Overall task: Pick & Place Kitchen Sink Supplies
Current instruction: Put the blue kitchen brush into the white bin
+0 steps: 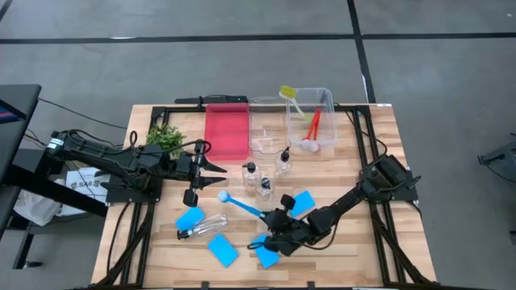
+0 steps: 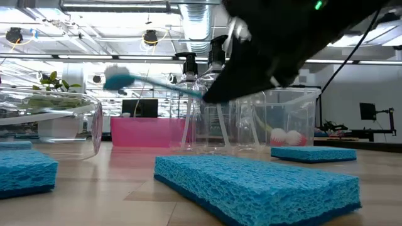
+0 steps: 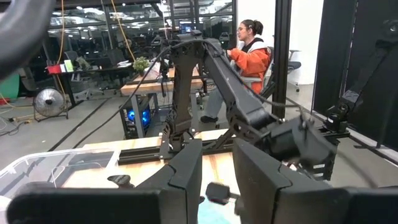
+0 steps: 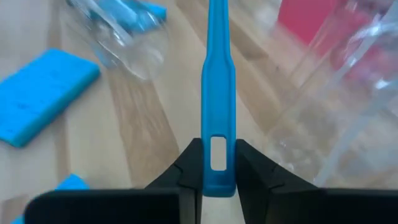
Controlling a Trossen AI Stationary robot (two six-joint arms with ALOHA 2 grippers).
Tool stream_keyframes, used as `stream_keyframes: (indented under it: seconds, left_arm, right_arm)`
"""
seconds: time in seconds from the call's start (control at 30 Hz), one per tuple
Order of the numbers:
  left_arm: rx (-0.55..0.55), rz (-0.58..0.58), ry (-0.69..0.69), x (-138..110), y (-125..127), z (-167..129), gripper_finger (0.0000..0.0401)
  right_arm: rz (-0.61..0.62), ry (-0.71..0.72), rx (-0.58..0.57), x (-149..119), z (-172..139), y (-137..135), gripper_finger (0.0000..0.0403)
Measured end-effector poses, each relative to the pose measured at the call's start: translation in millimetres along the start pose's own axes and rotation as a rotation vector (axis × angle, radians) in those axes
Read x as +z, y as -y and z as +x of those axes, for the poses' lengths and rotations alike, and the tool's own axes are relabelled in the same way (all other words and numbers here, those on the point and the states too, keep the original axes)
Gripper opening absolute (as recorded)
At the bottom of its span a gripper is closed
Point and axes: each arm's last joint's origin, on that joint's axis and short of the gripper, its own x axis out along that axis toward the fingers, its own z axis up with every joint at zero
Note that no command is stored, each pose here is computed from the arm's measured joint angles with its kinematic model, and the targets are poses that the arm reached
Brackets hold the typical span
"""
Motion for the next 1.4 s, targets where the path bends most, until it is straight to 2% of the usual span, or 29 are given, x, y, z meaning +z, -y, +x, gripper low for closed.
stream_keyframes:
  seconds: [0.2,0.37,0.77,0.93,1.4]
  left_arm:
    - [0.0,0.0,0.0,0.0,0.0,0.0,0.0092]
    - [0.0,0.0,0.0,0.0,0.0,0.0,0.0092]
    - [0.0,0.0,0.0,0.0,0.0,0.0,0.0092]
    - [0.0,-0.001,0.0,0.0,0.0,0.0,0.0092]
    - [0.0,-0.001,0.0,0.0,0.0,0.0,0.0092]
  right_arm:
    - [-0.034,0.122,-0.042,18.7,-32.9,-1.9,0.0053]
    - [-0.068,0.234,-0.121,38.5,-62.3,3.4,0.0053]
    - [-0.118,0.387,-0.35,85.4,-122.2,37.1,0.0053]
    - [-0.134,0.404,-0.478,99.8,-138.9,54.6,0.0053]
    - [-0.125,0.381,-0.591,126.6,-147.9,105.7,0.0053]
